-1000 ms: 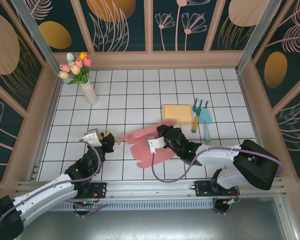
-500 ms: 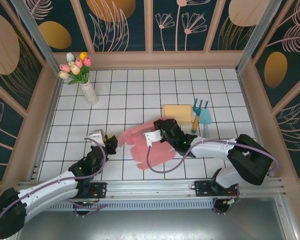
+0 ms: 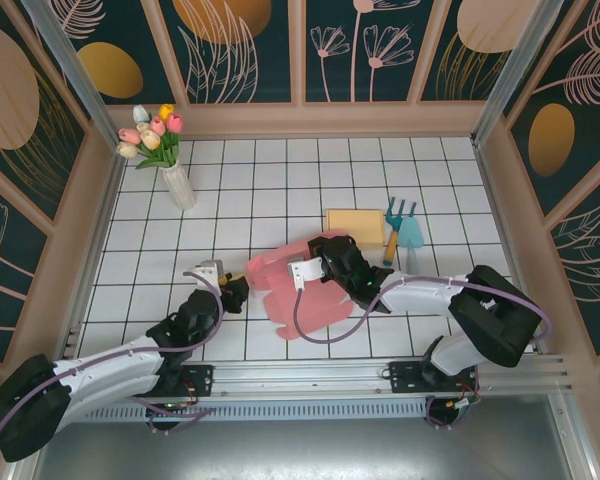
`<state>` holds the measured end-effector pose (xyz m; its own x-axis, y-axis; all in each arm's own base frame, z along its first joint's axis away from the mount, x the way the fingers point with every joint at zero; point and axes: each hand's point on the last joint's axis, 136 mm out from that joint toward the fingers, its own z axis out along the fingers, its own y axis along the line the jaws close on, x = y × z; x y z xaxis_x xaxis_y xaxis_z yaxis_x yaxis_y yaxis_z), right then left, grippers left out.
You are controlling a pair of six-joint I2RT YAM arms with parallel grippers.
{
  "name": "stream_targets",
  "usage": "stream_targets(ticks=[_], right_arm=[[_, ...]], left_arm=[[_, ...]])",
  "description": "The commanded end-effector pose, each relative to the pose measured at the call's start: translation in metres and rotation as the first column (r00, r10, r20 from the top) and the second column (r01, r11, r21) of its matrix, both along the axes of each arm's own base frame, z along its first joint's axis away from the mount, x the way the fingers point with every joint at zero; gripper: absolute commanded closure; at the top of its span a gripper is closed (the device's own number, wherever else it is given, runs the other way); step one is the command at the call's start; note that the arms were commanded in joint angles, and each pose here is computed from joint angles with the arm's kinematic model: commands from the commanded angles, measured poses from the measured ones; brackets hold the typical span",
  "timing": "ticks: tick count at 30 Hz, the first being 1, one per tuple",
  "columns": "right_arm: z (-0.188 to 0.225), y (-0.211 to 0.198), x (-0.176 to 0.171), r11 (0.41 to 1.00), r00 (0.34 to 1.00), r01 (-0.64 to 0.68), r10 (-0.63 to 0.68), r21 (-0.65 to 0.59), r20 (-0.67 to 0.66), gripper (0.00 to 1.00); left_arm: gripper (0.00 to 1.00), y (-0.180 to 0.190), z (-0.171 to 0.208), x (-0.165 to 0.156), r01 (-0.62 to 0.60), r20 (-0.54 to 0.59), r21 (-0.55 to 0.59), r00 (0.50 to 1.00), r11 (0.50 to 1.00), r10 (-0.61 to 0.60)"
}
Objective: Fold the paper box
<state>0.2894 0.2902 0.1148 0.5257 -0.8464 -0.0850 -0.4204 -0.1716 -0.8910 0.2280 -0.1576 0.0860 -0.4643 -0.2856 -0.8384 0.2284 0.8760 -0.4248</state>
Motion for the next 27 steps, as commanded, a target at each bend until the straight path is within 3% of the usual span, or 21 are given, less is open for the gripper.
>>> stream_targets(ticks=[1, 6, 21, 27], right_arm=[[-0.044, -0.019, -0.015, 0.994, 0.993, -0.001, -0.011, -0.105, -0.116, 1.0], [-0.046, -0.016, -0.017, 0.995, 0.992, -0.007, -0.006, -0.104, -0.123, 1.0], [-0.05, -0.014, -0.019, 0.994, 0.989, -0.005, -0.011, -0.106, -0.147, 1.0], [-0.053, -0.015, -0.02, 0.993, 0.987, -0.007, -0.012, -0.117, -0.162, 1.0]], left_arm=[[0.55, -0.013, 0.007, -0.005, 0.083, 0.031, -0.037, 0.996, 0.996, -0.082], [0.51, -0.016, 0.005, -0.007, 0.104, 0.034, -0.038, 0.994, 0.994, -0.102], [0.55, -0.02, -0.004, 0.001, 0.104, 0.044, 0.029, 0.993, 0.994, -0.105], [0.49, -0.031, -0.005, 0.002, 0.156, 0.048, 0.055, 0.986, 0.986, -0.159]])
